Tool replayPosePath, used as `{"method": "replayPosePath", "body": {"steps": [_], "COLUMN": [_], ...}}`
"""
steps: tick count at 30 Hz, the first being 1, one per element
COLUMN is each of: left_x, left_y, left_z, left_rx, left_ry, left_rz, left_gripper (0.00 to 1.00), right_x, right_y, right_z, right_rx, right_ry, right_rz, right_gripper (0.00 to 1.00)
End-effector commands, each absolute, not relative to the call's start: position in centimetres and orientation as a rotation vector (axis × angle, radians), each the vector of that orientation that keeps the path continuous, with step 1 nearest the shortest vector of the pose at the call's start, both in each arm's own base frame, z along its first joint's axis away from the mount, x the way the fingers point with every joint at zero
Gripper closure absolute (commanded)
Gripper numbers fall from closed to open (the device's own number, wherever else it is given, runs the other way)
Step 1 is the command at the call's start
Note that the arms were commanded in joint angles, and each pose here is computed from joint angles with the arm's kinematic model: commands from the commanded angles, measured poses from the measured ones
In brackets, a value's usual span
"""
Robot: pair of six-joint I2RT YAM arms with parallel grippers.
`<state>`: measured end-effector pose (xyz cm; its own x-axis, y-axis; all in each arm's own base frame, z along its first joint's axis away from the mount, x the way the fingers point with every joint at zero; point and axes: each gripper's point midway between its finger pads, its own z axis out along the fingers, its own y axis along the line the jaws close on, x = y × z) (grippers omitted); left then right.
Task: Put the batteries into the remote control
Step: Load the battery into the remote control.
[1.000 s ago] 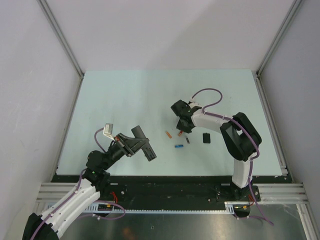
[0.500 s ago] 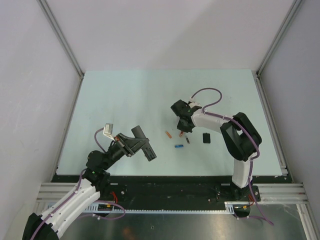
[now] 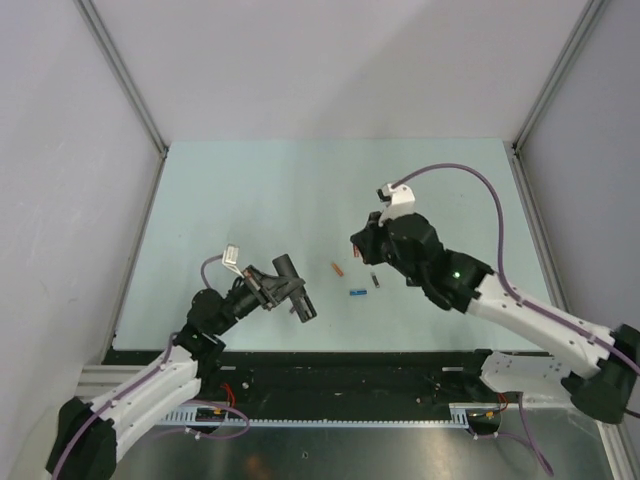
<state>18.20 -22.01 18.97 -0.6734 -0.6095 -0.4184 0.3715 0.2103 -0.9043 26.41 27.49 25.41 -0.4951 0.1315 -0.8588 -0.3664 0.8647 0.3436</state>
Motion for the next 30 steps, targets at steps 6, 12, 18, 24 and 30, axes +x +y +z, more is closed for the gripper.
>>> {"method": "replayPosePath", "body": {"steps": [6,12,18,24,30], "left_x": [20.9,22.2,22.8,22.6,22.0], "left_y": [-24.6,-26.8,-27.5,-27.6,-27.7], "left_z": [21.8,23.5,23.8,23.9,24.0], "left_rx": [-0.204,-0.167,-0.173,-0.210,-0.245], "left_ry": [1.700,1.682,1.649,1.613,1.589], "left_rz": [-1.617,-1.671,-1.703,-1.786,-1.867], "left_gripper": [1.00,1.00,1.00,1.00,1.00], "right_x": [21.6,18.8,16.9,17.3,18.2], "right_y": [25.2,27.4,30.3,31.9,32.4], "right_z": [28.6,28.2,28.4,27.6,26.8], "right_rx": [-0.393,-0.415,-0.424,-0.407,-0.387], "right_ry": [1.859,1.871,1.833,1.816,1.794], "right_rz": [0.604,0.652,0.725,0.691,0.631], "right_gripper": [1.00,1.00,1.00,1.00,1.00]}}
